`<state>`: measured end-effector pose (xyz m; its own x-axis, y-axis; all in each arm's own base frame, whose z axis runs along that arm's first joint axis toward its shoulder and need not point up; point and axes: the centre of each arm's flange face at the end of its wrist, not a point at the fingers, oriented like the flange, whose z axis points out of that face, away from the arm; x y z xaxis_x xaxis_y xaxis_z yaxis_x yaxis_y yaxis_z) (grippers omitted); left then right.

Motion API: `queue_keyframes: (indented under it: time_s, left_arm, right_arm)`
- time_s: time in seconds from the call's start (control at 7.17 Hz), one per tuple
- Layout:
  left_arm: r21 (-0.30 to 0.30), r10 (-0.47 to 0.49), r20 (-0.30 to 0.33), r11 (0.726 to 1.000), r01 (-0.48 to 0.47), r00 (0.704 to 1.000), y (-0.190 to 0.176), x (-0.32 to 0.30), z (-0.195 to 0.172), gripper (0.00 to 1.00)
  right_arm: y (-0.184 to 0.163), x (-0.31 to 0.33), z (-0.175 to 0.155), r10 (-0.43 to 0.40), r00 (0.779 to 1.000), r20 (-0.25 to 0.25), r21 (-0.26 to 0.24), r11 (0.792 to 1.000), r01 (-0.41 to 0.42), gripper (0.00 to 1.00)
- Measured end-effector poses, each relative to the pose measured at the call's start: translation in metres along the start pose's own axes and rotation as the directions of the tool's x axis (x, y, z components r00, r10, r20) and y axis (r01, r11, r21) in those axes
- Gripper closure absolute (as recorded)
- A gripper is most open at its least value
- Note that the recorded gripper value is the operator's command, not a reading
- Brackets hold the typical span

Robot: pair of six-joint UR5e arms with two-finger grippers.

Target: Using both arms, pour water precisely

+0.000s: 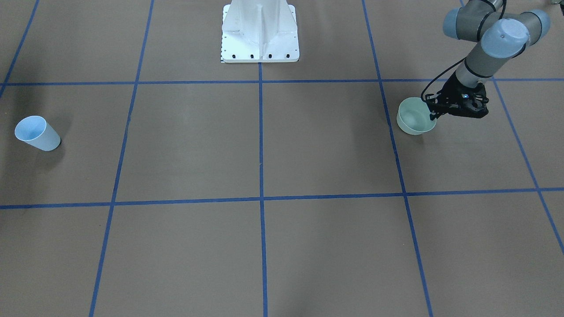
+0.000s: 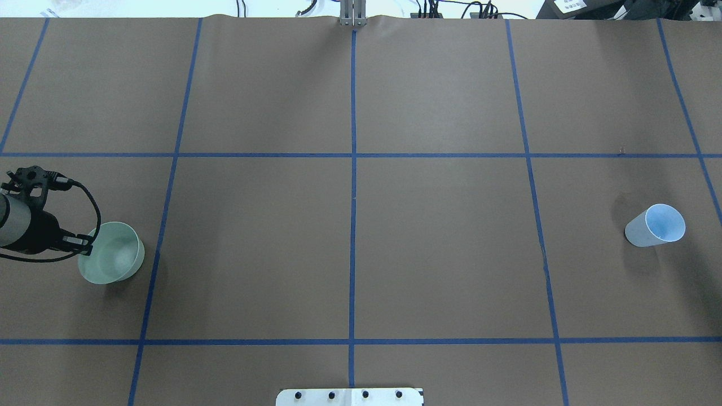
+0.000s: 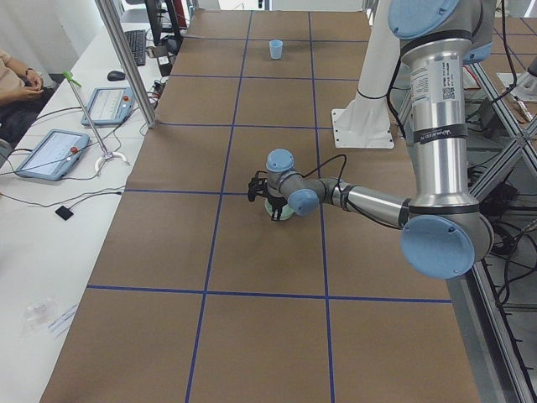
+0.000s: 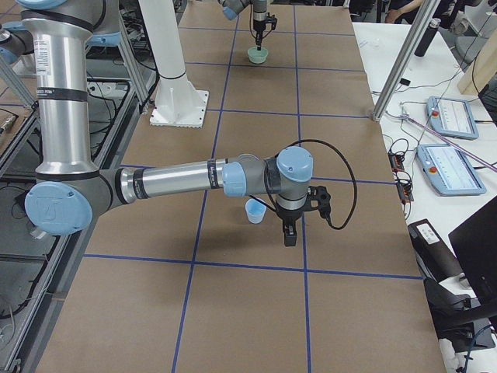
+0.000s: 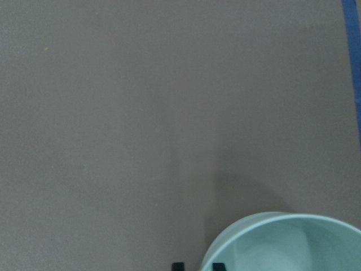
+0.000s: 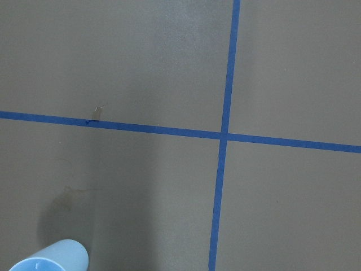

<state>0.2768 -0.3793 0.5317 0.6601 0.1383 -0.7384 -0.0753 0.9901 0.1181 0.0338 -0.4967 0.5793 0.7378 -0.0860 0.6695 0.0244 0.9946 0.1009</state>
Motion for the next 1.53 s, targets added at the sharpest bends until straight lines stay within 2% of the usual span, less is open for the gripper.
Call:
queue_keyframes:
  time_s: [0.42,0.56,0.84,1.25,1.53]
  left_arm:
    - [-0.037,0.024,-0.130,0.999,-0.029,0.991,0.005,0.043,-0.043,1.00]
    - [-0.028,0.001,-0.158,1.000,-0.006,0.988,-0.002,0.062,-0.055,1.00]
    - [-0.021,-0.113,-0.208,0.994,0.111,0.972,-0.037,0.123,-0.072,1.00]
    - [-0.028,-0.213,-0.176,0.977,0.211,0.961,-0.118,0.249,-0.098,1.00]
    - [-0.021,-0.254,-0.156,0.967,0.254,0.955,-0.155,0.336,-0.079,1.00]
  right_arm:
    - [0.000,0.000,0.000,0.000,1.000,0.000,0.000,1.000,0.000,0.00]
    - [0.000,0.000,0.000,0.000,1.000,0.000,0.000,1.000,0.000,0.00]
    - [0.000,0.000,0.000,0.000,1.000,0.000,0.000,1.000,0.000,0.00]
    - [0.000,0.000,0.000,0.000,1.000,0.000,0.000,1.000,0.000,0.00]
    - [0.000,0.000,0.000,0.001,1.000,0.000,-0.001,1.000,-0.001,0.00]
